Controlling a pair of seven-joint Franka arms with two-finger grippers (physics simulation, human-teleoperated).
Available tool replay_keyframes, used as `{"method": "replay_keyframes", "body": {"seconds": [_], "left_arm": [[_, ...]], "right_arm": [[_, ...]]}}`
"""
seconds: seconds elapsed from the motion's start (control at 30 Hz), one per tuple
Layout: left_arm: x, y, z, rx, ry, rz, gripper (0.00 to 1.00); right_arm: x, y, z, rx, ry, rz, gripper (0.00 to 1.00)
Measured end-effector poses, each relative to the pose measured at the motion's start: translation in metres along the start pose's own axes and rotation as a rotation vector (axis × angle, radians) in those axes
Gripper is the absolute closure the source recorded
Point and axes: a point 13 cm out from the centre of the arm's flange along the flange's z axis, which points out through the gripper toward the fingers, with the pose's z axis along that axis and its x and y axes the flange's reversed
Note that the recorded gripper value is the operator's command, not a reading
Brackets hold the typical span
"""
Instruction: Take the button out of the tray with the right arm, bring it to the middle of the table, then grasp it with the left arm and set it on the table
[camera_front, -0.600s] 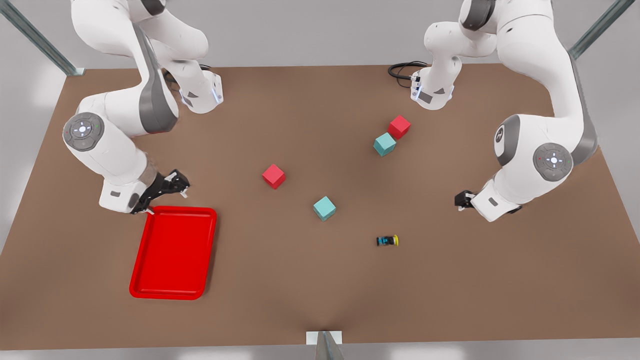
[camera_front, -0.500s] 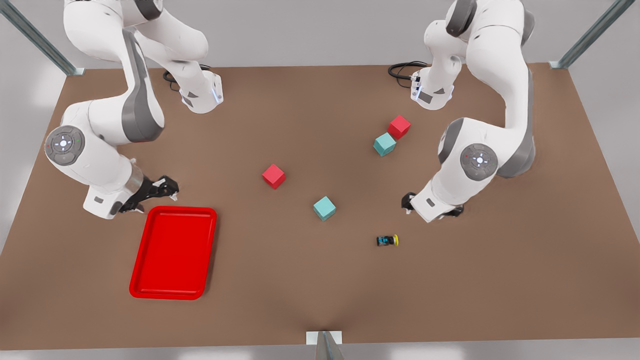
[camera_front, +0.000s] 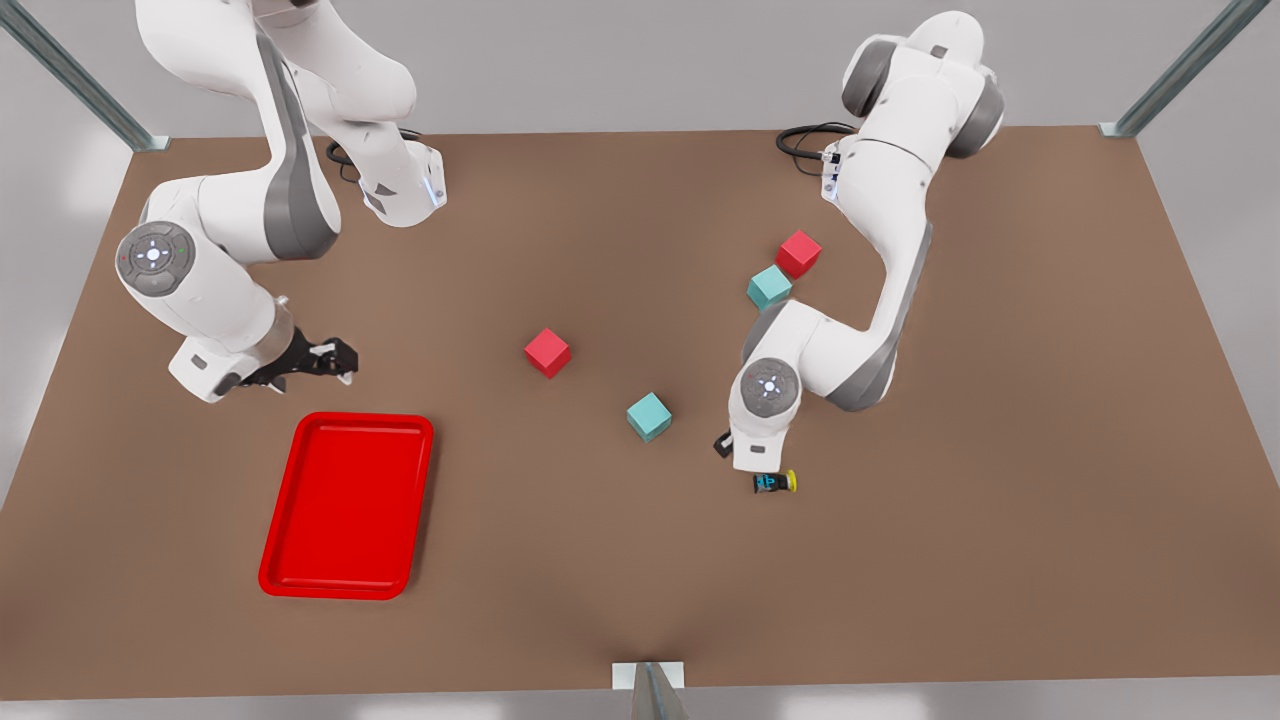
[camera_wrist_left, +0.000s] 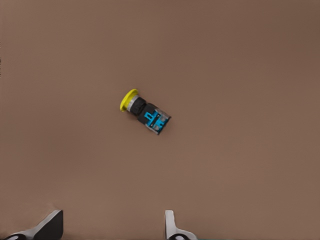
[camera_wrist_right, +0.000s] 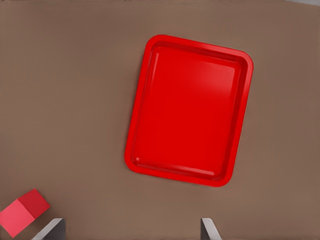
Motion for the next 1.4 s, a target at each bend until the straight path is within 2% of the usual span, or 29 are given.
{"method": "replay_keyframes", "body": {"seconds": [0.17, 0.33, 0.47, 0.67, 1.0, 1.4], "left_arm": [[-0.018, -0.015, 0.048, 0.01, -0.025, -0.256, 0.0], [-0.082, -0.006, 0.058, 0.057, -0.048, -0.545, 0.0], [-0.09, -0.009, 0.09, 0.049, -0.074, -0.66, 0.0], [-0.096, -0.013, 0.098, 0.075, -0.062, -0.809, 0.0], [-0.095, -0.024, 0.102, 0.122, -0.036, -0.954, 0.0], [-0.082, -0.032, 0.122, 0.12, -0.027, -0.996, 0.0]], "right_arm": [[-0.003, 0.004, -0.003, -0.001, -0.014, 0.029, 0.0], [-0.005, 0.005, -0.005, -0.002, -0.022, 0.053, 0.0], [-0.013, 0.005, -0.007, -0.007, -0.031, 0.068, 0.0], [-0.023, 0.003, -0.011, -0.015, -0.04, 0.078, 0.0], [-0.022, 0.005, -0.011, -0.016, -0.034, 0.085, 0.0], [-0.022, 0.003, -0.008, -0.023, -0.029, 0.096, 0.0]]}}
